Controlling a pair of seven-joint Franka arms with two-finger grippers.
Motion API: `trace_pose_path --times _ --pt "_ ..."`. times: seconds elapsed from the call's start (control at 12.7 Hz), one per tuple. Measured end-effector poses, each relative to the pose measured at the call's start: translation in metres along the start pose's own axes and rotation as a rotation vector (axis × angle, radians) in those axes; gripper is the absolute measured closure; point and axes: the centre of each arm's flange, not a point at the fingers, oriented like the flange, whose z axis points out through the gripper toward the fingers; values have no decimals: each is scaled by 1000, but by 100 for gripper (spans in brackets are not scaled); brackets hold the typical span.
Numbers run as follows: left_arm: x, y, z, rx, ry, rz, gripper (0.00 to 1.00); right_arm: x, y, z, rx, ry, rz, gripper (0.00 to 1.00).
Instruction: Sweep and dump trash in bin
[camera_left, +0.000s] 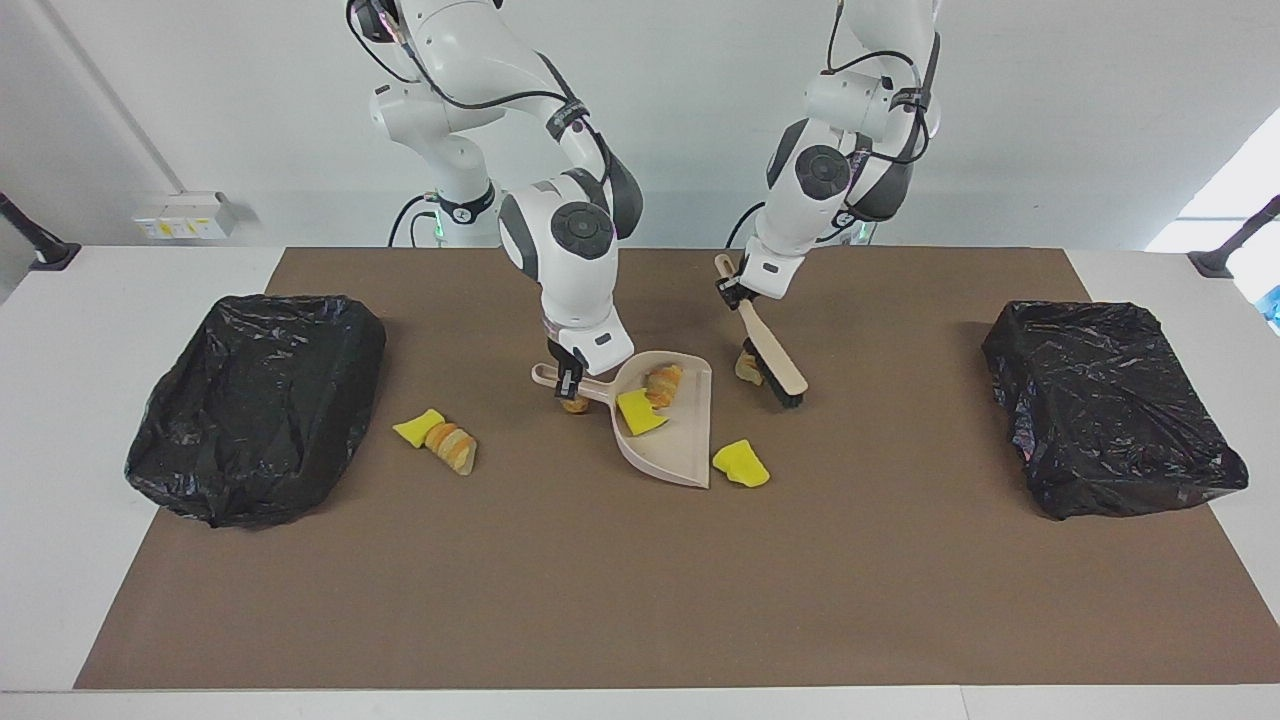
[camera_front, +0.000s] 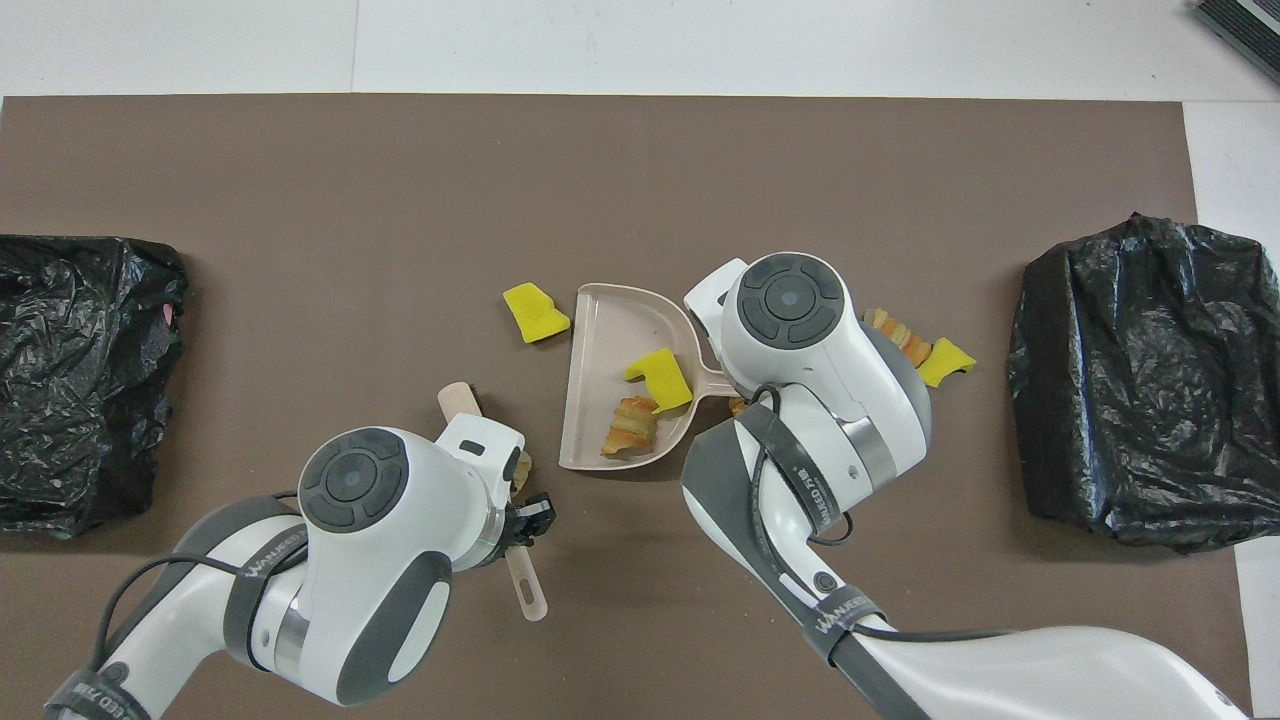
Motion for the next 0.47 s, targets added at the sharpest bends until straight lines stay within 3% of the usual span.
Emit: trace_pose_path --times 0.24,0.47 --pt "-2 14 -4 -34 32 14 74 0 0 0 0 0 0 68" --pt "-2 3 -4 64 -74 -3 74 0 0 0 0 0 0 68"
